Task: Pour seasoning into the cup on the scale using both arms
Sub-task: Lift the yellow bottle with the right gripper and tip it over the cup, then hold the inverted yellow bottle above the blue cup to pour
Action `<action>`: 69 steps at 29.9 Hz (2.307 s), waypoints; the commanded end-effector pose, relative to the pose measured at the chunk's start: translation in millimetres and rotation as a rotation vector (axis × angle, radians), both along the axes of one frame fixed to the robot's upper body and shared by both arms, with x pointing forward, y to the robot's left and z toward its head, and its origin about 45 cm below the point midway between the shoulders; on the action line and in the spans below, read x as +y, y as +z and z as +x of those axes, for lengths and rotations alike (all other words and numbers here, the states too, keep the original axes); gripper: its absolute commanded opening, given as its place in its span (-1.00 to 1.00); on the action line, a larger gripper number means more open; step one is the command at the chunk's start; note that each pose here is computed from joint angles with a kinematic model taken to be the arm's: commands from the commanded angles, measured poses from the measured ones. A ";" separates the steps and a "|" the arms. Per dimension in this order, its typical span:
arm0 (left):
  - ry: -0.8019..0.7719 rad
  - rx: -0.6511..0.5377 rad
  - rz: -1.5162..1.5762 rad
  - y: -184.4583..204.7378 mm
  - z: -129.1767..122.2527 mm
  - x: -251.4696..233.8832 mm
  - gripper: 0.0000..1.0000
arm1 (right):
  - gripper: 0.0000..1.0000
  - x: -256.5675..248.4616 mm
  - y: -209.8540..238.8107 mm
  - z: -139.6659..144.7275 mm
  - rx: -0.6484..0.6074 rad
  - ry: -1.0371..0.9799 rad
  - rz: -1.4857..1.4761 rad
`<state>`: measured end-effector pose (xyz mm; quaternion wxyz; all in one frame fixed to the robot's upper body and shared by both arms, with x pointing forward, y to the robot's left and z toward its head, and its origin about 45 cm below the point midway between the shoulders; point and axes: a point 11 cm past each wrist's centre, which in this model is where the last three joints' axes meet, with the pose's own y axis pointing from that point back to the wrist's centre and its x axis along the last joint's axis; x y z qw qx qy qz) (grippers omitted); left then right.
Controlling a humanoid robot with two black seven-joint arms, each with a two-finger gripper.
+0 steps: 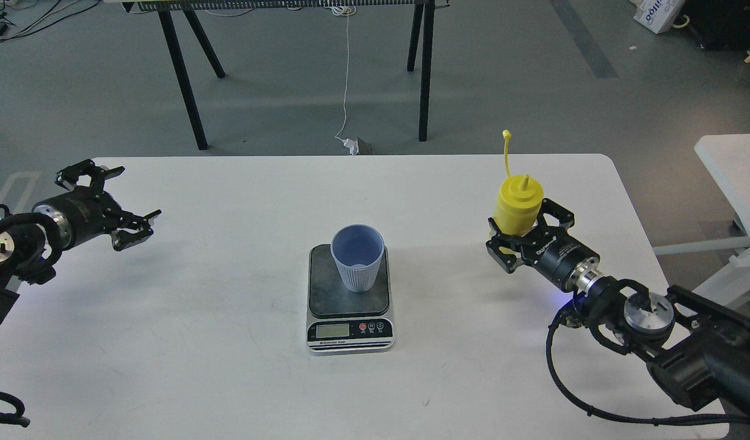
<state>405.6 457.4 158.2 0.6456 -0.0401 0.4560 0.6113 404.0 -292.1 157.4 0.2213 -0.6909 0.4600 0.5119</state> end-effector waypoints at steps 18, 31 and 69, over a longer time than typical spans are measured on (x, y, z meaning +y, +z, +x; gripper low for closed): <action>0.042 -0.067 -0.088 9.7 9.9 -6.9 1.00 | -0.96 170.4 199.1 94.9 -0.748 0.492 -1.233; 0.052 -0.082 -0.117 10.2 12.1 -10.8 1.00 | -0.96 238.8 165.8 76.2 -1.015 0.623 -1.633; 0.044 -0.084 -0.139 7.2 15.0 -21.0 1.00 | -0.96 264.7 106.5 50.3 -1.118 0.830 -1.846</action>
